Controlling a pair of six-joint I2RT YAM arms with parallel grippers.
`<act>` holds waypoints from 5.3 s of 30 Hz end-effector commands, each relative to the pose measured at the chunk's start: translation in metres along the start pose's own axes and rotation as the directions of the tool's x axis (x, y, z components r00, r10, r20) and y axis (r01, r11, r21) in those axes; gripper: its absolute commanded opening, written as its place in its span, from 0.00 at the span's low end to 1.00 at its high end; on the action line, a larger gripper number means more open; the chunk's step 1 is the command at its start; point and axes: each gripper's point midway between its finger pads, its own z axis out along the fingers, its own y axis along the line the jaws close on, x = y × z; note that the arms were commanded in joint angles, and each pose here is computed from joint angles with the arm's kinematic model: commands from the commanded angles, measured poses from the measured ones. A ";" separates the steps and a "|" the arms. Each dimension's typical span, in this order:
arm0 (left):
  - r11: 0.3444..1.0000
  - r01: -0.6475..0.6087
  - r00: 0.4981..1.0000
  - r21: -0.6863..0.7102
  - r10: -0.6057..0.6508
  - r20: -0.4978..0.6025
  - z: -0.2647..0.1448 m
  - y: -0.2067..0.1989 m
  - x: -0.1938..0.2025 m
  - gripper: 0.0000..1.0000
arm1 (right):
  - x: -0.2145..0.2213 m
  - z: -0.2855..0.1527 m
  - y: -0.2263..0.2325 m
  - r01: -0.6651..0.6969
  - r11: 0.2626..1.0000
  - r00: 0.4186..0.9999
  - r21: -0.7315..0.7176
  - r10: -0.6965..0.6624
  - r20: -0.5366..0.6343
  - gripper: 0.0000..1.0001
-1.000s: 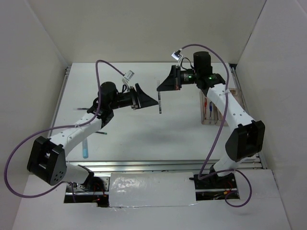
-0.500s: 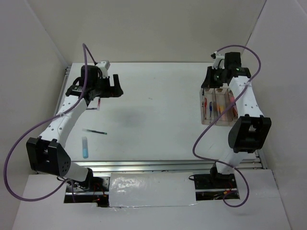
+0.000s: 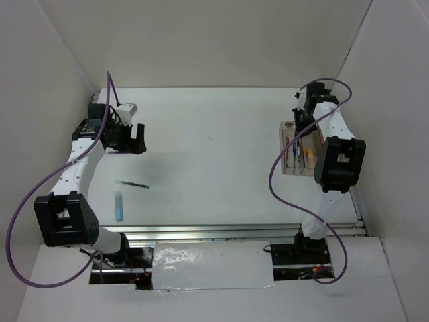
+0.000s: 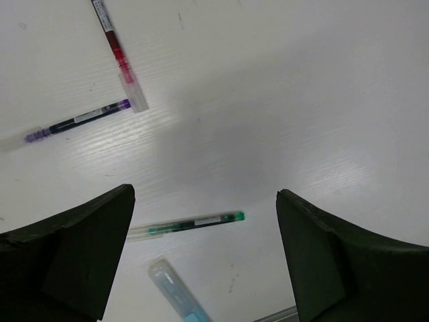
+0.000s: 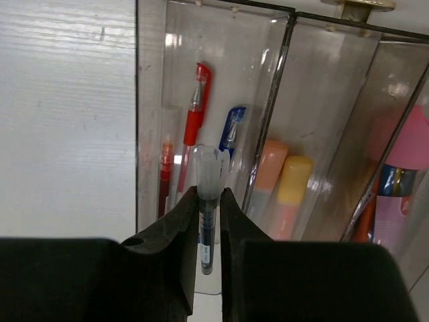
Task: Sort the stationery into containers
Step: Place the pen in the storage box, then pick up the pen from the corner of the board, then place the pen in the storage box.
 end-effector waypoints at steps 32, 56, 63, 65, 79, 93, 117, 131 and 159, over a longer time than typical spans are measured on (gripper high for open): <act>0.508 -0.655 0.586 0.559 0.809 -0.048 0.055 0.005 0.142 0.45 | -0.022 -0.091 0.069 0.079 0.977 0.990 -0.196 -0.054 0.132 0.64; 0.314 -0.654 0.399 0.688 0.916 -0.039 0.076 -0.023 0.206 0.19 | -0.021 -0.106 0.080 0.114 0.963 0.986 -0.245 -0.079 0.148 0.63; 0.208 -0.747 0.312 0.632 0.949 0.056 0.071 -0.055 0.166 0.04 | -0.023 -0.123 0.090 0.147 0.944 0.979 -0.296 -0.096 0.182 0.62; 0.141 -0.802 0.254 0.580 0.960 0.117 0.070 -0.076 0.143 0.01 | -0.023 -0.130 0.096 0.161 0.931 0.976 -0.327 -0.101 0.195 0.62; -0.472 -0.807 -0.579 -0.355 0.753 0.314 -0.008 -0.251 0.036 0.00 | 0.024 -0.183 0.224 0.082 0.491 0.996 -0.867 -0.056 0.063 0.73; -0.376 -0.525 -0.756 -0.763 0.619 0.215 -0.098 -0.337 0.006 0.00 | 0.087 -0.212 0.300 0.072 0.246 0.977 -0.967 -0.212 0.019 0.80; -0.320 -0.566 -0.743 -0.760 0.599 0.300 -0.115 -0.361 0.009 0.00 | 0.118 -0.265 0.343 0.214 -0.001 0.907 -0.977 -0.370 0.199 0.63; -0.340 -0.560 -0.750 -0.756 0.596 0.287 -0.110 -0.358 0.013 0.00 | 0.126 -0.266 0.352 0.221 -0.009 0.891 -0.975 -0.405 0.206 0.19; 0.183 -0.925 -0.033 -0.332 0.834 0.551 -0.111 -0.328 -0.006 0.99 | -0.011 -0.066 0.032 0.012 0.983 0.992 -0.183 0.012 0.128 0.00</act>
